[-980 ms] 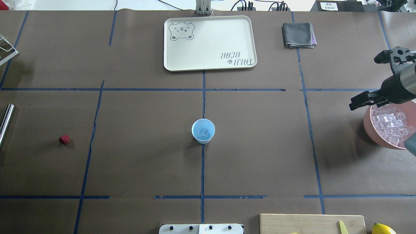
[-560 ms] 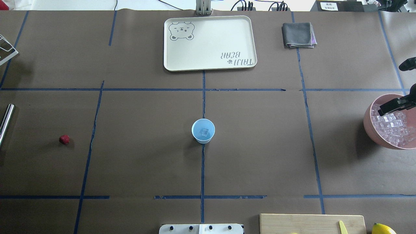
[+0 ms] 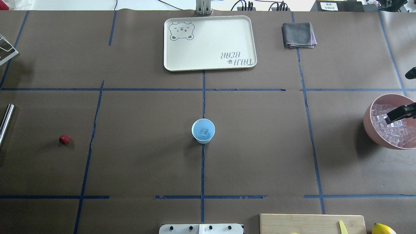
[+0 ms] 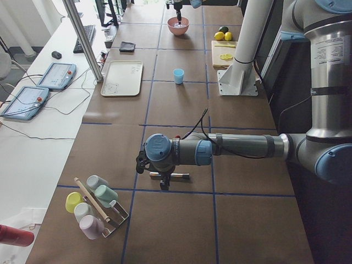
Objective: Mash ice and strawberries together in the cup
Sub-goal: 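Lower the right gripper into the bowl and grasp another ice cube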
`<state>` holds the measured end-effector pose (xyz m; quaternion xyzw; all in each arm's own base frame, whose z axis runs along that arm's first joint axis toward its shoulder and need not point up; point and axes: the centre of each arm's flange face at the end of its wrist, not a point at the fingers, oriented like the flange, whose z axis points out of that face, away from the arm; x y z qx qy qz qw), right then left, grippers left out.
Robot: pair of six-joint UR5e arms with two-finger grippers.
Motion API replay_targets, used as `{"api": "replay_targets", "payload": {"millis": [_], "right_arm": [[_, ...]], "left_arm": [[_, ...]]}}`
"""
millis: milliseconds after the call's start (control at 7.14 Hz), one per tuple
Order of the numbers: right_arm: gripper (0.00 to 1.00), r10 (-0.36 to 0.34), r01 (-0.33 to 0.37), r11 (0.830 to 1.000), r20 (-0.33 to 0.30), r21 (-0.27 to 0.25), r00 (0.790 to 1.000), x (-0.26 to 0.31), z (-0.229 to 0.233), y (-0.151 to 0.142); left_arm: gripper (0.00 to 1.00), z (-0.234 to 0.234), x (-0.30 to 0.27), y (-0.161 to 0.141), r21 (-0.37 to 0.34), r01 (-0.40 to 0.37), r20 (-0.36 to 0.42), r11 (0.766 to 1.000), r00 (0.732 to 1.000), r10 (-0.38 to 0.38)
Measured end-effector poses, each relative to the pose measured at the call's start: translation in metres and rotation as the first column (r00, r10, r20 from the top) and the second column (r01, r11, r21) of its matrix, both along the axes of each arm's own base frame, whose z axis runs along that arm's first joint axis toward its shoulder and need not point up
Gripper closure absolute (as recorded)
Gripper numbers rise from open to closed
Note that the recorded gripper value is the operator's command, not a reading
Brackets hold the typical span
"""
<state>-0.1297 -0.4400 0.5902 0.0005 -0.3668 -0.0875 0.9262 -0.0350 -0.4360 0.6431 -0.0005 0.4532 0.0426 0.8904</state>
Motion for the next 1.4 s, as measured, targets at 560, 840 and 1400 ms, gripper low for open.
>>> {"api": "replay_targets", "payload": {"millis": [560, 840, 1400], "right_arm": [[0.54, -0.005, 0.004, 1.0, -0.011, -0.027, 1.0, -0.004, 0.018, -0.008], [0.98, -0.005, 0.004, 1.0, -0.011, -0.03, 1.0, -0.005, 0.019, -0.008], [1.0, -0.007, 0.007, 1.0, 0.024, -0.006, 1.0, -0.006, -0.004, -0.008]], "left_arm": [[0.0, 0.0, 0.0, 0.001, -0.001, 0.0, -0.001, 1.0, 1.0, 0.0], [0.0, 0.0, 0.0, 0.001, -0.001, 0.0, -0.001, 1.0, 1.0, 0.0], [0.0, 0.001, 0.0, 0.001, -0.001, 0.0, -0.001, 1.0, 1.0, 0.0]]}}
